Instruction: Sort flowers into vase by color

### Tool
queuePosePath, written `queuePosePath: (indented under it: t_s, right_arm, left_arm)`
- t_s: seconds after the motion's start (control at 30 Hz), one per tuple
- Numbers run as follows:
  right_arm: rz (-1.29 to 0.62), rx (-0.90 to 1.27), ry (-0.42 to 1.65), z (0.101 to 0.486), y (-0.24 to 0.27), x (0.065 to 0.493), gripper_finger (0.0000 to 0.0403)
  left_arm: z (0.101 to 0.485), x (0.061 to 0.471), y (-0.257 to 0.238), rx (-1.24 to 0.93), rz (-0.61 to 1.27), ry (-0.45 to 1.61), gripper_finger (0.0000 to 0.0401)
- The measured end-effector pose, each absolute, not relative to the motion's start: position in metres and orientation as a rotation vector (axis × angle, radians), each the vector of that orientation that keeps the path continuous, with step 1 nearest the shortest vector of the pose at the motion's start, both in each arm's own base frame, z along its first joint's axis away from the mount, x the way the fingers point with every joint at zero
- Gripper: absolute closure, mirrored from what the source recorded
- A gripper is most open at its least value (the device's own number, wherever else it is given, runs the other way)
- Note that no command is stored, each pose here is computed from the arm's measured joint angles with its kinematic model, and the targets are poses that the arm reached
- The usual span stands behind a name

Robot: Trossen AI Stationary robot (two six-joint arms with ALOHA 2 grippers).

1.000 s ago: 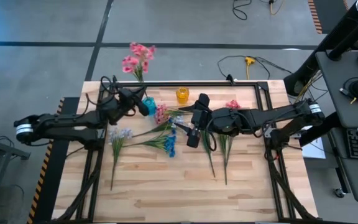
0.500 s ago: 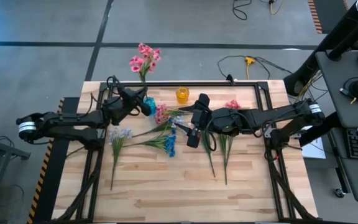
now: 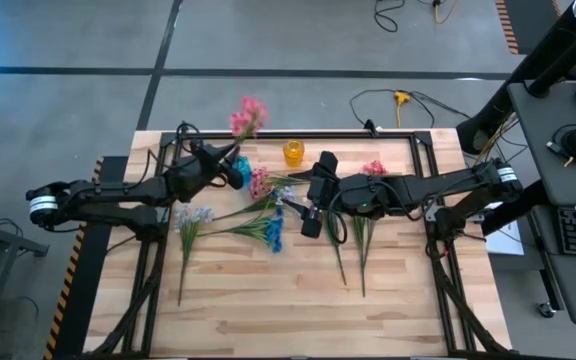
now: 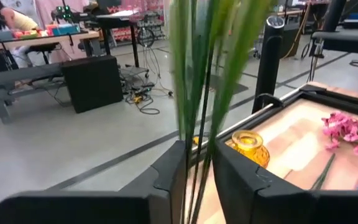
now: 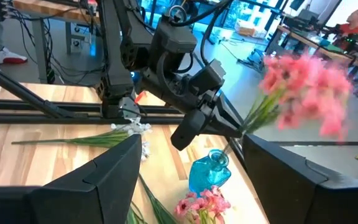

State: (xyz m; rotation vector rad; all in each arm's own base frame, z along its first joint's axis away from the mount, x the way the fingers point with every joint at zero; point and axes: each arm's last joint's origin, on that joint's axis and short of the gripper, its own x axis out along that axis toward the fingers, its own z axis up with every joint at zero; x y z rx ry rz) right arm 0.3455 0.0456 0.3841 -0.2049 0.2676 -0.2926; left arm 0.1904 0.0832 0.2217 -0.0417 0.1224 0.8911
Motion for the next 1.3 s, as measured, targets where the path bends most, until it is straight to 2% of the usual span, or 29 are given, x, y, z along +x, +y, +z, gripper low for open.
queuePosePath:
  t_s: [0.47,0.93,1.3]
  right_arm:
    - [-0.295,-0.183,0.306,0.382,0.045,0.342,0.0126]
    - [-0.312,-0.135,0.28,0.396,0.042,0.325,0.0129]
    - [-0.337,0.036,0.281,0.414,0.037,0.291,0.0129]
  left_arm:
    - [0.223,0.177,0.066,-0.031,0.829,0.223,0.0285]
    - [0.239,0.146,0.051,-0.108,0.785,0.244,0.0282]
    - [0.258,0.146,0.024,-0.15,0.567,0.305,0.0282]
